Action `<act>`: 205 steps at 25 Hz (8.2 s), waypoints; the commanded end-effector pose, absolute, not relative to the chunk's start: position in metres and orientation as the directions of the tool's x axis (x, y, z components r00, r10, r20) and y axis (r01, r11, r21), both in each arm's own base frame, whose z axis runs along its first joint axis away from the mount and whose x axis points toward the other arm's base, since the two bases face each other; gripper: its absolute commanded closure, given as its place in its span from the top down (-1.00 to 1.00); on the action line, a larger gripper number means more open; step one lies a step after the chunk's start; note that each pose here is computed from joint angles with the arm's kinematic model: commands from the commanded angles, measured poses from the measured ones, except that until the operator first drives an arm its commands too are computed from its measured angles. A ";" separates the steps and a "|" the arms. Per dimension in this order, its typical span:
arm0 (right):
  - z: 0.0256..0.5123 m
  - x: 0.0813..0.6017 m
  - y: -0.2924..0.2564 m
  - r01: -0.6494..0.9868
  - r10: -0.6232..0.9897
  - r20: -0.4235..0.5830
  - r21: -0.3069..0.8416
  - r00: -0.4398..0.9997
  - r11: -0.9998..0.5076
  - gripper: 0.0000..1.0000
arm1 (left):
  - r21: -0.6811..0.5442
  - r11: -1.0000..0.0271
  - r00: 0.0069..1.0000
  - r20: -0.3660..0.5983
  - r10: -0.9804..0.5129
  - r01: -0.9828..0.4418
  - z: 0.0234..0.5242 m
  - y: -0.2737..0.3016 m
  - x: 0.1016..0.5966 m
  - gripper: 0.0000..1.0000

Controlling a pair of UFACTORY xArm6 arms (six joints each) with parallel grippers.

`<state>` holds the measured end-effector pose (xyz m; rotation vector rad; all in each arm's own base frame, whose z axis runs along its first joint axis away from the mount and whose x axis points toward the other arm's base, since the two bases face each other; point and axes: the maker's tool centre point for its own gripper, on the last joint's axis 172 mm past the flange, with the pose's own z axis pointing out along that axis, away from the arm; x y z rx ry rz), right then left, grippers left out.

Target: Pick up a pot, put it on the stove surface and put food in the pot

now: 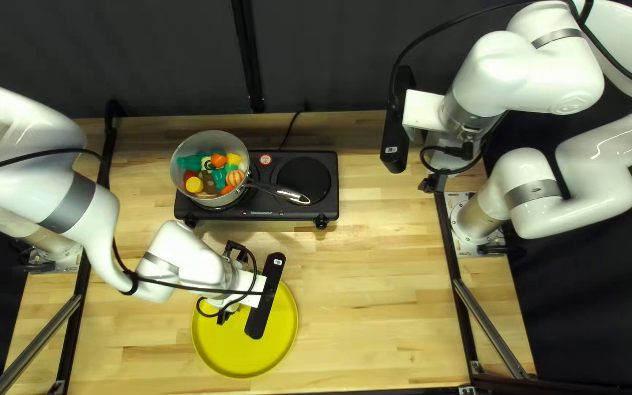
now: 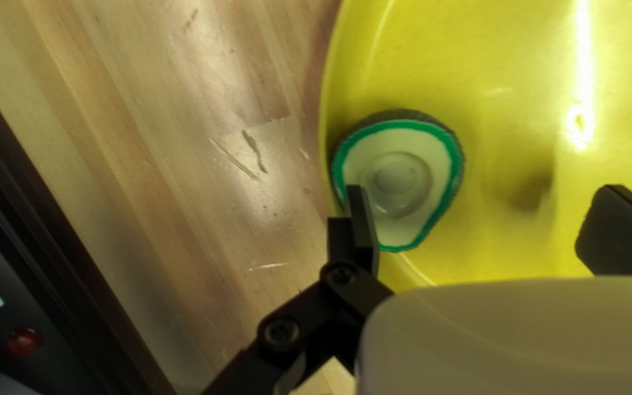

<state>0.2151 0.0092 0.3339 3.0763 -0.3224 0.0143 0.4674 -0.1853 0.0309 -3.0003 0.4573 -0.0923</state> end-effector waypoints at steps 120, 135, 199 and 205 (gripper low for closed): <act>0.334 0.215 0.009 -0.207 -0.207 0.014 0.047 0.978 -0.977 1.00 | -0.116 -0.992 0.999 -0.019 -0.042 -0.044 0.185 0.062 0.386 -1.00; 0.334 0.215 0.009 -0.207 -0.207 0.014 0.047 0.978 -0.977 1.00 | -0.099 -0.995 1.000 -0.004 0.017 0.016 0.176 0.091 0.396 -1.00; 0.334 0.215 0.009 -0.207 -0.207 0.014 0.047 0.978 -0.977 1.00 | -0.078 -0.995 0.997 0.037 -0.064 -0.061 0.234 -0.087 0.376 1.00; 0.334 0.215 0.009 -0.207 -0.207 0.014 0.047 0.978 -0.977 1.00 | -0.078 -0.995 0.997 0.037 -0.064 -0.061 0.234 -0.087 0.376 1.00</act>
